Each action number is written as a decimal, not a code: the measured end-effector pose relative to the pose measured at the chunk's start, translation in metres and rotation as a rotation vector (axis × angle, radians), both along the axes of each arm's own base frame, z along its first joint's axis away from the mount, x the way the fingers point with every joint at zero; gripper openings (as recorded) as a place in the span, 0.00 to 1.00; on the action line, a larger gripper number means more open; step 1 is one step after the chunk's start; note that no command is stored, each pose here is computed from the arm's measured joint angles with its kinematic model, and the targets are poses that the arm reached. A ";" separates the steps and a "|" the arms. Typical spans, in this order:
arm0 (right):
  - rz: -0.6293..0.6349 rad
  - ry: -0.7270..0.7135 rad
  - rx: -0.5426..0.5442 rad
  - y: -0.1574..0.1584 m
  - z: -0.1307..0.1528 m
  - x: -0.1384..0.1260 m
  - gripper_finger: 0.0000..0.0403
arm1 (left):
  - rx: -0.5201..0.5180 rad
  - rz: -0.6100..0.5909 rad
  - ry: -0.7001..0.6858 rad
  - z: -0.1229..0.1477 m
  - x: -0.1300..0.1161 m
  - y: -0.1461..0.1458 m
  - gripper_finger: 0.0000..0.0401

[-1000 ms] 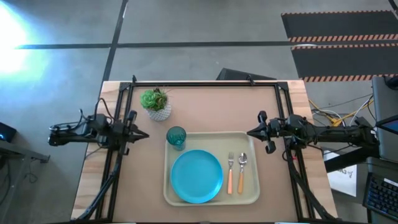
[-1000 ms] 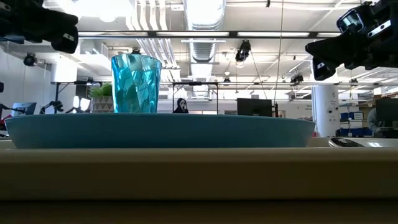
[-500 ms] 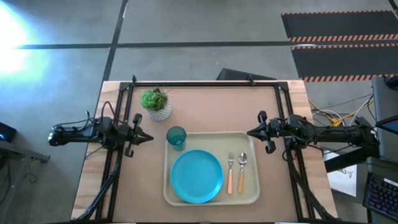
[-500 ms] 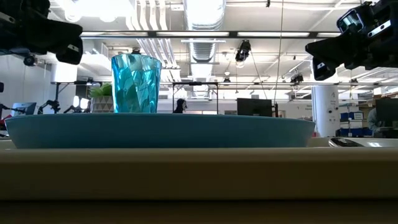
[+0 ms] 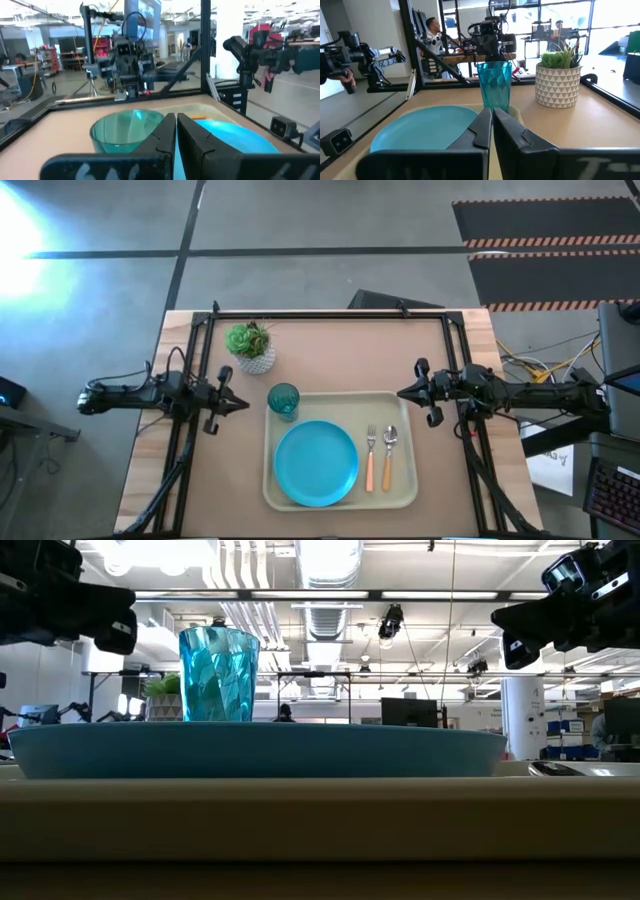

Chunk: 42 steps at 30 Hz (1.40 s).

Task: Pick and place plate/cup/fork/spoon on tray
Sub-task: Return to Home Position

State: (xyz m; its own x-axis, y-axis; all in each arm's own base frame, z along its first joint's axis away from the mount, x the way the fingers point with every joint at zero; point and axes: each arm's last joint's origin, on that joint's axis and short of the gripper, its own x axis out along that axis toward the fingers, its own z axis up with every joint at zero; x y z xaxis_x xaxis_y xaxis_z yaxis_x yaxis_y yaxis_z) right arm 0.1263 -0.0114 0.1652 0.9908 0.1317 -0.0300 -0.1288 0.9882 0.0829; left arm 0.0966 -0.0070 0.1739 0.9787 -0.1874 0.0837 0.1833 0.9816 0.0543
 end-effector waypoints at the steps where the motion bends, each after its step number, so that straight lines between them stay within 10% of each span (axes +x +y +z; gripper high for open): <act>1: 0.000 0.000 0.000 0.000 0.000 0.000 0.02 | 0.001 0.000 0.003 0.000 0.000 0.000 0.00; 42: 0.096 0.069 -0.037 0.026 -0.009 0.006 0.02 | 0.046 -0.004 0.039 -0.005 0.001 0.000 0.00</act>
